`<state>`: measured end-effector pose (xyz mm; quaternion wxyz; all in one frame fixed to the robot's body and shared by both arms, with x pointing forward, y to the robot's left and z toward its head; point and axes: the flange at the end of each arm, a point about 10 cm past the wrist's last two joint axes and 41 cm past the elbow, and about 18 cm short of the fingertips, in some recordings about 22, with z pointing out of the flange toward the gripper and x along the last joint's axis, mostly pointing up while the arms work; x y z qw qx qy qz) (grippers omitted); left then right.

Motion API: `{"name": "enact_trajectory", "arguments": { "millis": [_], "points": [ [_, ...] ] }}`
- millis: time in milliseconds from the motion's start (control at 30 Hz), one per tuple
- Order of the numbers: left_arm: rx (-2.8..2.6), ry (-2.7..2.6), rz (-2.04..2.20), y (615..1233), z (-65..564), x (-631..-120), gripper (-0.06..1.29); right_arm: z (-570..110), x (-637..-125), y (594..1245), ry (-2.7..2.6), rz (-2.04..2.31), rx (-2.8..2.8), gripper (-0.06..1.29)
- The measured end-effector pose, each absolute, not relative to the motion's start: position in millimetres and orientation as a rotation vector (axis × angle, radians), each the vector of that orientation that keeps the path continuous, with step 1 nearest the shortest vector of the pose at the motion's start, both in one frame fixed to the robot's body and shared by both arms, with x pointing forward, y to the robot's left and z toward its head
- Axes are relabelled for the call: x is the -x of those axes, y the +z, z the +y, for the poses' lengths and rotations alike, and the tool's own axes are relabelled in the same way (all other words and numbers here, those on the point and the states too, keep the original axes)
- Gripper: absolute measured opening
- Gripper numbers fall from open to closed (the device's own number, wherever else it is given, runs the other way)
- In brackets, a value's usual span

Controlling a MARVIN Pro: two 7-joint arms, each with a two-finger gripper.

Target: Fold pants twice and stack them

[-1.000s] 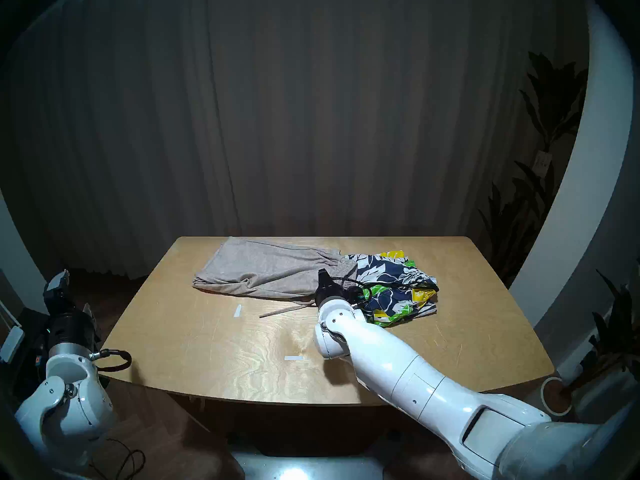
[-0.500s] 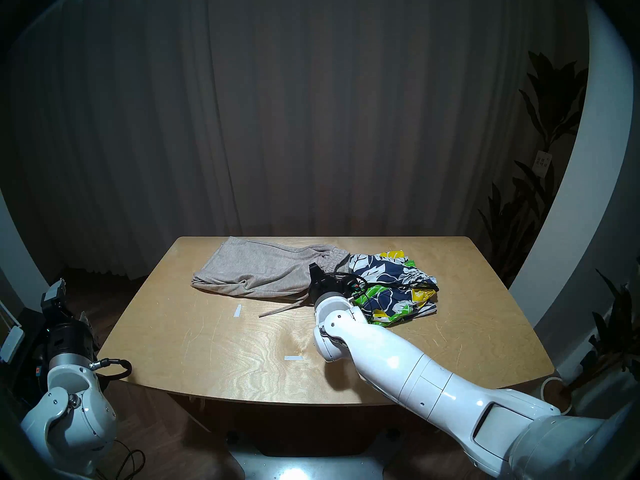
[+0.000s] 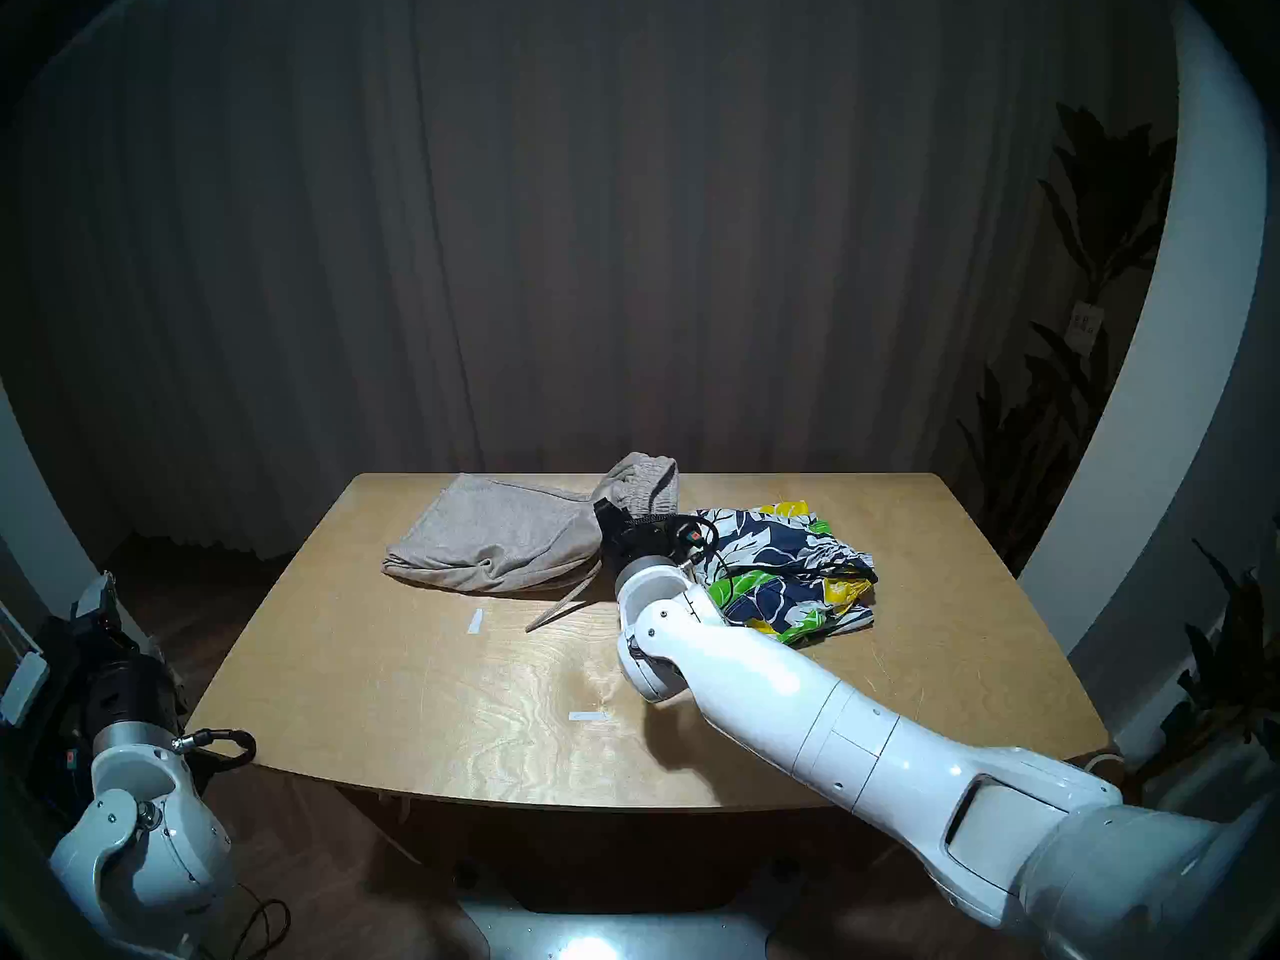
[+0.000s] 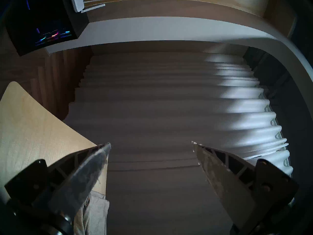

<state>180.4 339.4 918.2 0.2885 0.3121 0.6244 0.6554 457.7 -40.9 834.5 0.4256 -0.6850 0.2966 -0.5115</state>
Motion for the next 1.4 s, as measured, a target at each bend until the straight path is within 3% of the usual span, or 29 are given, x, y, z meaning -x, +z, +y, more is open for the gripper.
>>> {"name": "enact_trajectory", "arguments": {
  "millis": [1400],
  "points": [
    [-0.698,1.880,1.964,903,386,-115,1.23,109,-481,828,-1.292,0.201,2.015,0.04]
  ]
}}
